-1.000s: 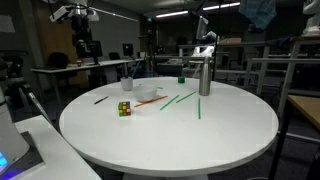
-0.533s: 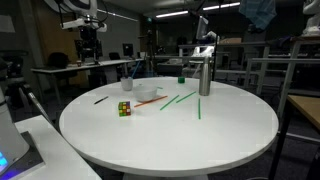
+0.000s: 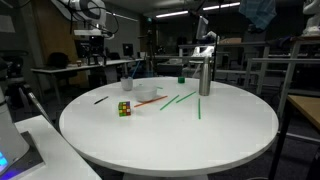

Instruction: Pick up the pen from the table and put it in the bowl.

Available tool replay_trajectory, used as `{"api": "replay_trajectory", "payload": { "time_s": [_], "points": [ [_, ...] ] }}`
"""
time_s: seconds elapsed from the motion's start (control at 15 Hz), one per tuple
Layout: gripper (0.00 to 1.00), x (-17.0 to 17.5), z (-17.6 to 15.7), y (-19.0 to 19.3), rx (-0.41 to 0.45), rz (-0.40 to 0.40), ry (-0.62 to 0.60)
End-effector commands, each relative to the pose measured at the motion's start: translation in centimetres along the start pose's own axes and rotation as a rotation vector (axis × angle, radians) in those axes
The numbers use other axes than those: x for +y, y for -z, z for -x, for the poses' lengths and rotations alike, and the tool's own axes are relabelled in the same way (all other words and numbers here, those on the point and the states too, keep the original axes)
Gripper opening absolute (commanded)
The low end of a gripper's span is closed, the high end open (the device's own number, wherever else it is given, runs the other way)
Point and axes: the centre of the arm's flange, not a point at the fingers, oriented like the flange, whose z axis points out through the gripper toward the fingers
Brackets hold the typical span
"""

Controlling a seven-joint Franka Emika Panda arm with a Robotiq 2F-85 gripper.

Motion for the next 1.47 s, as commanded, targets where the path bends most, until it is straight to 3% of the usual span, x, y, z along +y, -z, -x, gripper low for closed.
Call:
{"api": "replay_trajectory", "payload": {
  "time_s": [0.0,0.47,1.07,1.4],
  "points": [
    [1.00,1.2,-2.7,-0.5,0.015,-0.050,0.066],
    [1.00,1.4,-5.0,-2.8,-0.028,-0.076,0.128],
    [1.00,0.8,-4.1,-3.4,-0.036,-0.066,0.112],
    [1.00,-0.3,-2.0,-9.5,-0.014,-0.123,0.080]
  ]
}}
